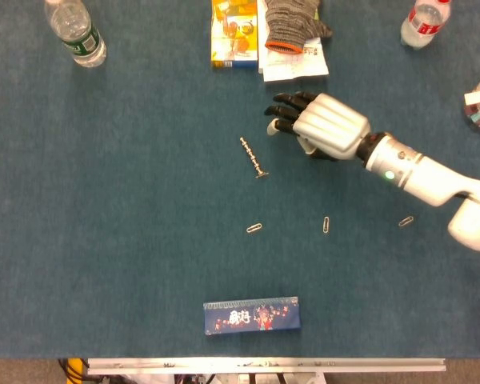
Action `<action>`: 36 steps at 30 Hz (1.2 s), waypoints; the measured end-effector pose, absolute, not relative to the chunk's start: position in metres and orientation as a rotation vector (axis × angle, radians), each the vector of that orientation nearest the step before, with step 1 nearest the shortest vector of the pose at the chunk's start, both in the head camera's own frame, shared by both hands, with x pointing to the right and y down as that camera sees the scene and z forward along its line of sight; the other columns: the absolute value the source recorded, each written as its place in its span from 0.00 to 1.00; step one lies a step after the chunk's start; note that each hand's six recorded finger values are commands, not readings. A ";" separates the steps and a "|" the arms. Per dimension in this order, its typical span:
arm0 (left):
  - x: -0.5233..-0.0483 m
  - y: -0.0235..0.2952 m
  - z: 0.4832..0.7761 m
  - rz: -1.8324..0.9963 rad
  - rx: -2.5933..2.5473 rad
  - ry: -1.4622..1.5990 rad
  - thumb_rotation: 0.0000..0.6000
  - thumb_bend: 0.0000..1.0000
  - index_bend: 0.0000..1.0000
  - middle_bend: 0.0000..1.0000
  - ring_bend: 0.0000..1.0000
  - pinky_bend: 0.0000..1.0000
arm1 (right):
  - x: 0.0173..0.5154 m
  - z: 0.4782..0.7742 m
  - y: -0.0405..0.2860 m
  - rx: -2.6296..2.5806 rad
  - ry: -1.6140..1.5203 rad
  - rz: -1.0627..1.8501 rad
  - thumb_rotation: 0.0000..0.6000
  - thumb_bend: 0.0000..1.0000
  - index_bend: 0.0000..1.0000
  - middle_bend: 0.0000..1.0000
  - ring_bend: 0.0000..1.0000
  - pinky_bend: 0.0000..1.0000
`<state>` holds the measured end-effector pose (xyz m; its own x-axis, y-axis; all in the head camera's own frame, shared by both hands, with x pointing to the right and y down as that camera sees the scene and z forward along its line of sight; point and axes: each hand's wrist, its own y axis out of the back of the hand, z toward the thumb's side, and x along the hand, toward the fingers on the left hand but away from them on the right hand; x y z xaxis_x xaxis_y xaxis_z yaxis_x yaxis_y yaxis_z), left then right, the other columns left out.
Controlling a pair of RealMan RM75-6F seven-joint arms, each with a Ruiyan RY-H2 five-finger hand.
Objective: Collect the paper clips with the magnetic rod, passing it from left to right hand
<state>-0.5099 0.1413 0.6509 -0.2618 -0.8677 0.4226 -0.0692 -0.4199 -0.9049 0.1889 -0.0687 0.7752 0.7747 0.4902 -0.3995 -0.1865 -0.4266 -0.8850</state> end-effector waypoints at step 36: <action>-0.529 0.158 0.662 -1.786 -1.435 1.231 1.00 0.36 0.08 0.00 0.00 0.00 | 0.152 0.807 -0.058 -1.864 -0.157 0.731 1.00 0.89 0.30 0.18 0.10 0.22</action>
<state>-0.5286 0.1585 0.6624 -0.2917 -0.8388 0.4596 -0.1313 -0.4409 -0.8879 0.1517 -0.0583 0.8066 0.8025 0.4331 -0.4104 -0.2262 -0.4156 -0.8810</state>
